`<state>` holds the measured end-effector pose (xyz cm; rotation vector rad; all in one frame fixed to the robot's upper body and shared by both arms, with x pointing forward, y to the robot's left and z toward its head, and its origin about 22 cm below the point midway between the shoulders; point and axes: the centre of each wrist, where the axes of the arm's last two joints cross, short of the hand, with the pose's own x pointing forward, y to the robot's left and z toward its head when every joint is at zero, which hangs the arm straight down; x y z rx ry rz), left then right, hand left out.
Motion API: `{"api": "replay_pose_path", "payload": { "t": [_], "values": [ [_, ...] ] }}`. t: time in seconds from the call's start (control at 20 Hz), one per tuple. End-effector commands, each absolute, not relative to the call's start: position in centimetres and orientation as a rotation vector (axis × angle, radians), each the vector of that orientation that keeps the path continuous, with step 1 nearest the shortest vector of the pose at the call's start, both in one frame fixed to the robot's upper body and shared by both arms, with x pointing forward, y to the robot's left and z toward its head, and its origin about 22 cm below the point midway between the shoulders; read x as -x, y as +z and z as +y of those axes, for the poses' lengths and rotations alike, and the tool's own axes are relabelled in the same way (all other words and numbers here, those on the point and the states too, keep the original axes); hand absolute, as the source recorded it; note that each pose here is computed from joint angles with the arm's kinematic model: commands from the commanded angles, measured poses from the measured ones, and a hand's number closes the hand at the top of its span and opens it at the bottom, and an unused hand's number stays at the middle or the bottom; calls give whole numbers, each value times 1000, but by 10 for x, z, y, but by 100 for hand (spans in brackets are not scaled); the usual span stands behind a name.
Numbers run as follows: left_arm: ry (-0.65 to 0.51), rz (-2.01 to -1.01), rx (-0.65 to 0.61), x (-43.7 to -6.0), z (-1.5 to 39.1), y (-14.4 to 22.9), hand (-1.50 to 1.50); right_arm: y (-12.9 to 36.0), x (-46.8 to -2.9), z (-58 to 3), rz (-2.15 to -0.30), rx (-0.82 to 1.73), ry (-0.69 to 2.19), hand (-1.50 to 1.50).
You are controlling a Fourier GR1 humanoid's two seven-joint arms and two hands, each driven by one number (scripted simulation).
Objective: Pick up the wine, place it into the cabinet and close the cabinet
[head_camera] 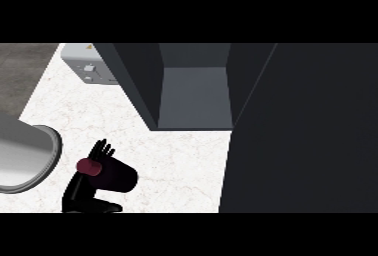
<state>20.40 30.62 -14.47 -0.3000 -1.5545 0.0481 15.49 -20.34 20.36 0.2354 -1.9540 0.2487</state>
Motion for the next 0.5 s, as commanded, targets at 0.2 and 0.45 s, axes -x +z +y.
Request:
{"api": "replay_pose_path", "payload": {
  "t": [0.2, 0.45],
  "values": [
    [115, -1540, 427, -199, 300, -169, -150, 205, -131, -212, -1986, -266, 265, -150],
    [122, -1564, 437, -199, 287, -173, -150, 208, -141, -210, -1984, -260, 244, -150]
  ]
}}
